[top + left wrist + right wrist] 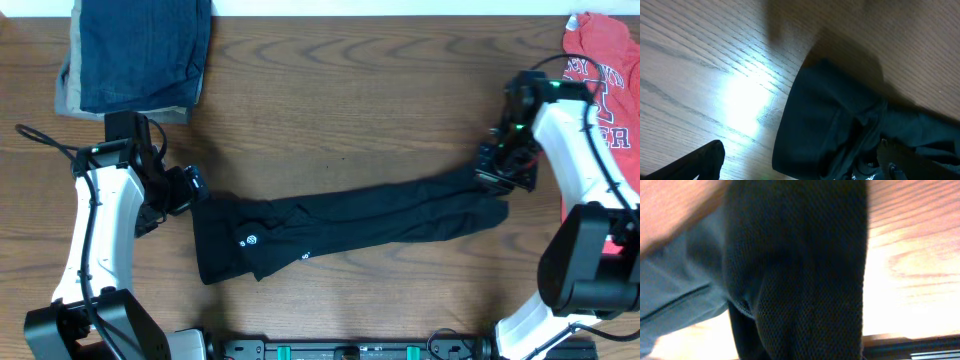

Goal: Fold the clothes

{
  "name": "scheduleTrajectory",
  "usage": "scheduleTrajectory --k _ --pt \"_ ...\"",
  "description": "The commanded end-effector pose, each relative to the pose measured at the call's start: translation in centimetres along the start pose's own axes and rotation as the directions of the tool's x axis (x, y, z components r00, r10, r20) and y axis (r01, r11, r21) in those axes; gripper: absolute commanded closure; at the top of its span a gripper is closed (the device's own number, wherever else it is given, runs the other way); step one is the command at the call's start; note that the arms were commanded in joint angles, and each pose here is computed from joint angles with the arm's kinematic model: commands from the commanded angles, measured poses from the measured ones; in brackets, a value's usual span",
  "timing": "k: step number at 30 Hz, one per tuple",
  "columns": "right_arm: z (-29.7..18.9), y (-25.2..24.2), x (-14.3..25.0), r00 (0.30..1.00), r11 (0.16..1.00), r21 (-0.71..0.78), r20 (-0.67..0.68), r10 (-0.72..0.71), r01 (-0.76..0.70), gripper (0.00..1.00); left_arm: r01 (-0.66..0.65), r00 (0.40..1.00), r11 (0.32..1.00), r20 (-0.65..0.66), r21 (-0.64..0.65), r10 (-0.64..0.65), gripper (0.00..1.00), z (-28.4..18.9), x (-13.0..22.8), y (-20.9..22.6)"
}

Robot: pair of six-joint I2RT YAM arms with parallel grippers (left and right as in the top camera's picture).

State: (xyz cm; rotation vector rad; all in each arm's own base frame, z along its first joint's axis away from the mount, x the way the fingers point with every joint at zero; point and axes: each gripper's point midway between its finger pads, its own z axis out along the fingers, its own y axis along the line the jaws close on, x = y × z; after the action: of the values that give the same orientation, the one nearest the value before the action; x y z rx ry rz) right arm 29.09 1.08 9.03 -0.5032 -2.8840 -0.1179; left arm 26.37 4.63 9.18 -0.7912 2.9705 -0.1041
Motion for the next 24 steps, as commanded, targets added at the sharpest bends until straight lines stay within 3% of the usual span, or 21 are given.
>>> scheduleTrajectory --k 1,12,24 --pt "-0.2 2.7 0.5 0.997 0.997 0.004 0.018 -0.077 0.077 0.99 0.014 1.0 1.0 0.021 -0.009 -0.014 0.02 -0.5 -0.5 0.1" --pt "1.6 10.6 3.2 0.946 0.947 -0.022 0.063 -0.317 0.319 0.98 0.014 1.0 1.0 0.021 -0.009 -0.014 0.02 -0.5 -0.5 0.1" --pt "6.9 11.6 6.5 0.915 0.915 -0.021 -0.003 -0.403 0.403 0.92 0.014 1.0 1.0 0.021 -0.009 -0.014 0.02 -0.5 -0.5 0.1"
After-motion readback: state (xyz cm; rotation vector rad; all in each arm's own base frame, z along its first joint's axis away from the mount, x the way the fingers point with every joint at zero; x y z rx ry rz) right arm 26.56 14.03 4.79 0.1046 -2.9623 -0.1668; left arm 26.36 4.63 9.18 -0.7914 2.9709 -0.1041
